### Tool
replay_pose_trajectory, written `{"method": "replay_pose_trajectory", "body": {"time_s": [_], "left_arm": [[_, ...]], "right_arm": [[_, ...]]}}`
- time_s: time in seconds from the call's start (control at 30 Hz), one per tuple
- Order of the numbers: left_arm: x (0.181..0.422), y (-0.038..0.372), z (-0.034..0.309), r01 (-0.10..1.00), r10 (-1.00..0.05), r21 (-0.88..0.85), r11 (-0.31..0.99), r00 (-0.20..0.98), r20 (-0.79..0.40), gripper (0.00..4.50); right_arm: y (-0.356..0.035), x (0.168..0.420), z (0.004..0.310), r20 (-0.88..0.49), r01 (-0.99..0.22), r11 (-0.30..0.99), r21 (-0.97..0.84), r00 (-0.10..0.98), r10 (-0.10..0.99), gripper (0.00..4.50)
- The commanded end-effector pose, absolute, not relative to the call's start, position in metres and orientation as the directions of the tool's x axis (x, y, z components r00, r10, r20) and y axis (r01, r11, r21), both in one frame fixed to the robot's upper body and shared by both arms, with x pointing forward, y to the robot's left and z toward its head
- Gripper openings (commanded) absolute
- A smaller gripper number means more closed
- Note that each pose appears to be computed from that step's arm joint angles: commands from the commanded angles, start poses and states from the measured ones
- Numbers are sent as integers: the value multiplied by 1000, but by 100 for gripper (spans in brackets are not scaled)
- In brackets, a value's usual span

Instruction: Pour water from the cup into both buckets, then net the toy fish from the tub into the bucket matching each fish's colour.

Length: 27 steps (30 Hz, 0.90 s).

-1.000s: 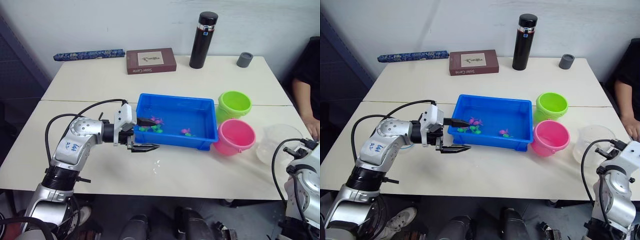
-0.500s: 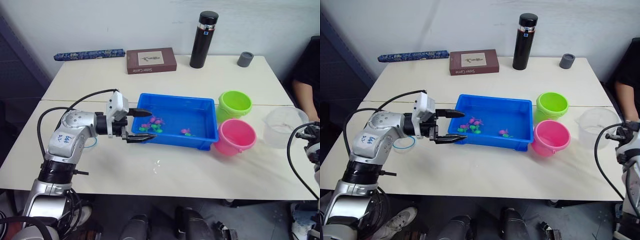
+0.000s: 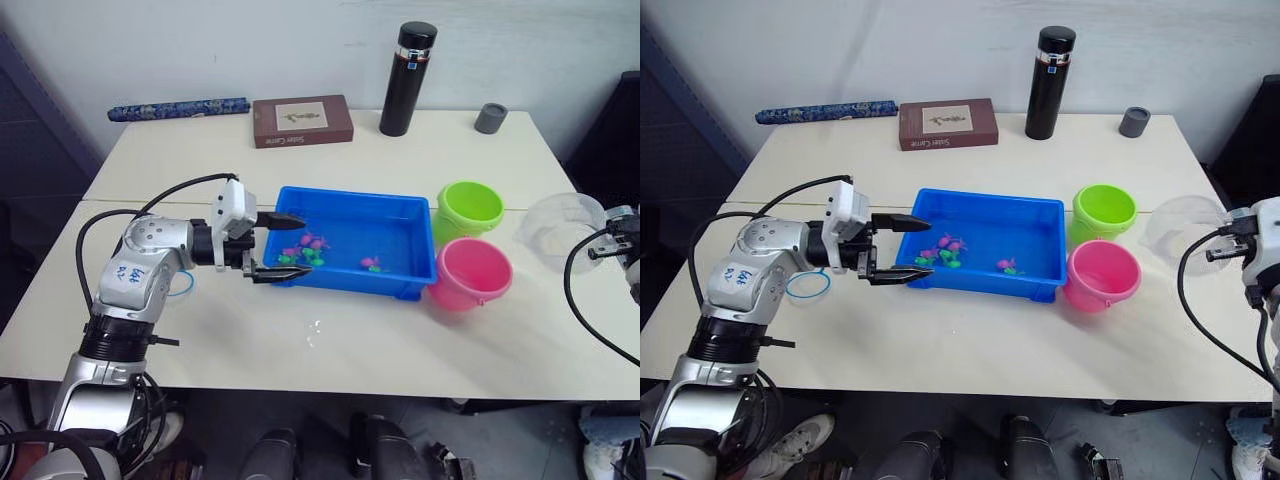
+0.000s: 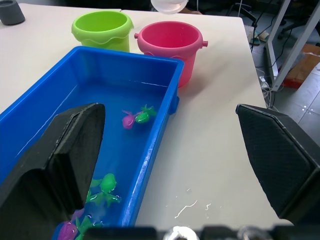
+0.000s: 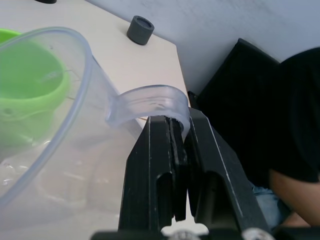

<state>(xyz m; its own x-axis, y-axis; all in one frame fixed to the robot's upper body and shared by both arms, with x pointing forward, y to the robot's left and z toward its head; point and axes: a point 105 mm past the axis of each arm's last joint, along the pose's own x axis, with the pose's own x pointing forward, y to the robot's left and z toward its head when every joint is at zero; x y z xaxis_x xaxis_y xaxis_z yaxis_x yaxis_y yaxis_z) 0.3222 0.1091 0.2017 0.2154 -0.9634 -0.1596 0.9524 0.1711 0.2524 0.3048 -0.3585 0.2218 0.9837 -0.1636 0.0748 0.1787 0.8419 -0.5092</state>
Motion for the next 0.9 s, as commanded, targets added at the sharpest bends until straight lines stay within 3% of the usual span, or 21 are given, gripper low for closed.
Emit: {"method": "replay_pose_trajectory", "body": {"time_s": [0.03, 0.9], "left_arm": [[323, 107, 207, 944, -964, 284, 168, 217, -152, 450], [325, 101, 201, 946, -967, 286, 153, 203, -155, 450]], "right_arm": [[-350, 302, 247, 153, 193, 786, -587, 980, -126, 4], [-313, 298, 240, 163, 152, 468, -871, 986, -18, 4]]}}
